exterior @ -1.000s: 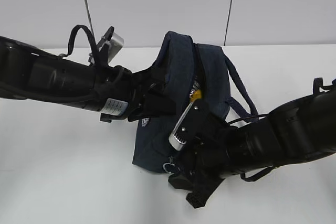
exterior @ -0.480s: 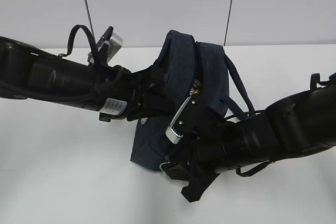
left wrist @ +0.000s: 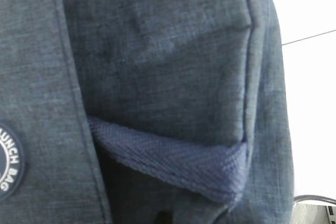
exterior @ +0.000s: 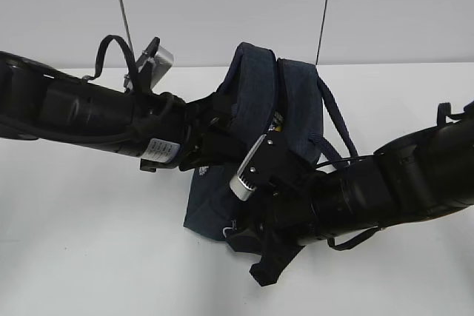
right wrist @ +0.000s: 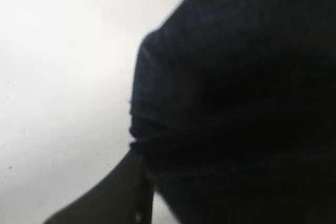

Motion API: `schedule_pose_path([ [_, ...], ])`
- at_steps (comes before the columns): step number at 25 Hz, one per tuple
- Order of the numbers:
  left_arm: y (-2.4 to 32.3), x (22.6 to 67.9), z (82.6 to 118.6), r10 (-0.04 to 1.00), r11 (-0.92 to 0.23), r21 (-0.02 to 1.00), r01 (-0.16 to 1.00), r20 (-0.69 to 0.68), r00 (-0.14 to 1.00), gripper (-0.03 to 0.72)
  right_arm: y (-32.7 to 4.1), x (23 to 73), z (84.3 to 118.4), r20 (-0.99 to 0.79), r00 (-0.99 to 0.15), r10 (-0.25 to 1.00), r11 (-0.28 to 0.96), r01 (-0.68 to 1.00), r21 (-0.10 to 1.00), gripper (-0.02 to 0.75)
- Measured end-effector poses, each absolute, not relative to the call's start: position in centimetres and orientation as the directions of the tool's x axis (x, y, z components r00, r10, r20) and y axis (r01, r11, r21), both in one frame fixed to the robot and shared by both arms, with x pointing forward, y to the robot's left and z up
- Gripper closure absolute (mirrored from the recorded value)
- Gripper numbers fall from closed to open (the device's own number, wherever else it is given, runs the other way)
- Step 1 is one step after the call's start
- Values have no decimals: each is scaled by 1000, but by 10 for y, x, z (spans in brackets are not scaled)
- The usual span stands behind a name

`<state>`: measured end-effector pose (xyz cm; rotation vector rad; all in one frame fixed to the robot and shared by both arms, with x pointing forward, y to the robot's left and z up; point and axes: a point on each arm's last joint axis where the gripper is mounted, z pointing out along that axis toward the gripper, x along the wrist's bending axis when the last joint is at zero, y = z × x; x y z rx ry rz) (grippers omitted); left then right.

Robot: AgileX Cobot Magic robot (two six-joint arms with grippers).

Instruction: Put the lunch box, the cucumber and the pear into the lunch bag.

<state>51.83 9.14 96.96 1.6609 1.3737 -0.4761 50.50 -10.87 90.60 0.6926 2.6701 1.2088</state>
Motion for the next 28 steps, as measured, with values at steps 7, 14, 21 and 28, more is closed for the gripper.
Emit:
schedule_pose_path([
  [7, 91, 518, 970, 572, 22, 391, 920, -760, 309, 704, -109, 504, 905, 85, -884, 460, 574, 369, 731, 732],
  [14, 91, 518, 970, 570, 21, 390, 921, -761, 309, 704, -110, 500, 913, 105, -886, 451, 588, 383, 712, 732],
  [21, 91, 518, 971, 564, 23, 387, 922, -766, 308, 704, -115, 491, 936, 120, -880, 460, 594, 406, 694, 732],
  [28, 90, 518, 972, 555, 20, 386, 922, -772, 311, 704, -121, 482, 955, 128, -875, 467, 605, 422, 675, 732],
])
